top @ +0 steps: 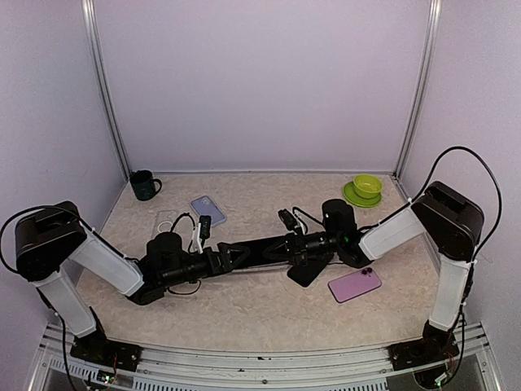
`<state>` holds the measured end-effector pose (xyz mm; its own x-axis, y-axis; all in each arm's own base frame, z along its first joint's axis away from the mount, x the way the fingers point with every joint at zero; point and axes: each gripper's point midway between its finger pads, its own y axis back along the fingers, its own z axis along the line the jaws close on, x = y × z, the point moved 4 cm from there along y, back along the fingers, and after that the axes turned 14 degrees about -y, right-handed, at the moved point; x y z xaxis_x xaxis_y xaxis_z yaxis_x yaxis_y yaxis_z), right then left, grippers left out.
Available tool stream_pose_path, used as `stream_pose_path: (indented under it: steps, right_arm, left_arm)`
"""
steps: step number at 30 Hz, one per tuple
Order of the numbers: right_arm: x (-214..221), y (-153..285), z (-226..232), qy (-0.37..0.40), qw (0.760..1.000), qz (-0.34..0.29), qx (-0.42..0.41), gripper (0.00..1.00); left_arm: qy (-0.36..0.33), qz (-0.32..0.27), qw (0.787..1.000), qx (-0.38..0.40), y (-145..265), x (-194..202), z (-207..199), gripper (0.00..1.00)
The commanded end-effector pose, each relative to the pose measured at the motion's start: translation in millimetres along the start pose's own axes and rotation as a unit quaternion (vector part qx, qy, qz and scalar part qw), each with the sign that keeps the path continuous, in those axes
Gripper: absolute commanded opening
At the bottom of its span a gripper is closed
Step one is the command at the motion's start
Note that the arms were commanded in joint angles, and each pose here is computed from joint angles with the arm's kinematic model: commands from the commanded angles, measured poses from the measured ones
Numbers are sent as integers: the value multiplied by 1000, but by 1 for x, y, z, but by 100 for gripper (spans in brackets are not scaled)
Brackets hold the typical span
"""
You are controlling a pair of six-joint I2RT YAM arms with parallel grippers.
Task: Put the phone into the phone case
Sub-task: Install the phone on the phone case.
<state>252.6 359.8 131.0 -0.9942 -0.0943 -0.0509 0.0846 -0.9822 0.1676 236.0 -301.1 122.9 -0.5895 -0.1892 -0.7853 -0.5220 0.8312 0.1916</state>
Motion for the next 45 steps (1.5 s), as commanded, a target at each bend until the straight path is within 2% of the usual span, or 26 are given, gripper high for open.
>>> stream_pose_path:
  steps: [1,10,21,26,45]
  right_arm:
    - [8,3,34,74,996,14,-45,0]
    - [15,0,39,105,993,24,-53,0]
    - [22,-2,37,133,989,34,-53,0]
    - [24,-2,36,141,988,36,-53,0]
    - [26,0,37,155,986,32,-53,0]
  left_arm:
    - [-2,-15,999,40,3,-8,-15,98]
    - [-13,-15,996,84,1,-13,-35,94]
    - [-13,-10,994,111,-3,-14,-50,84]
    - [-14,-7,992,122,-5,-14,-56,65]
    - [-2,-8,989,150,-2,-10,-61,44]
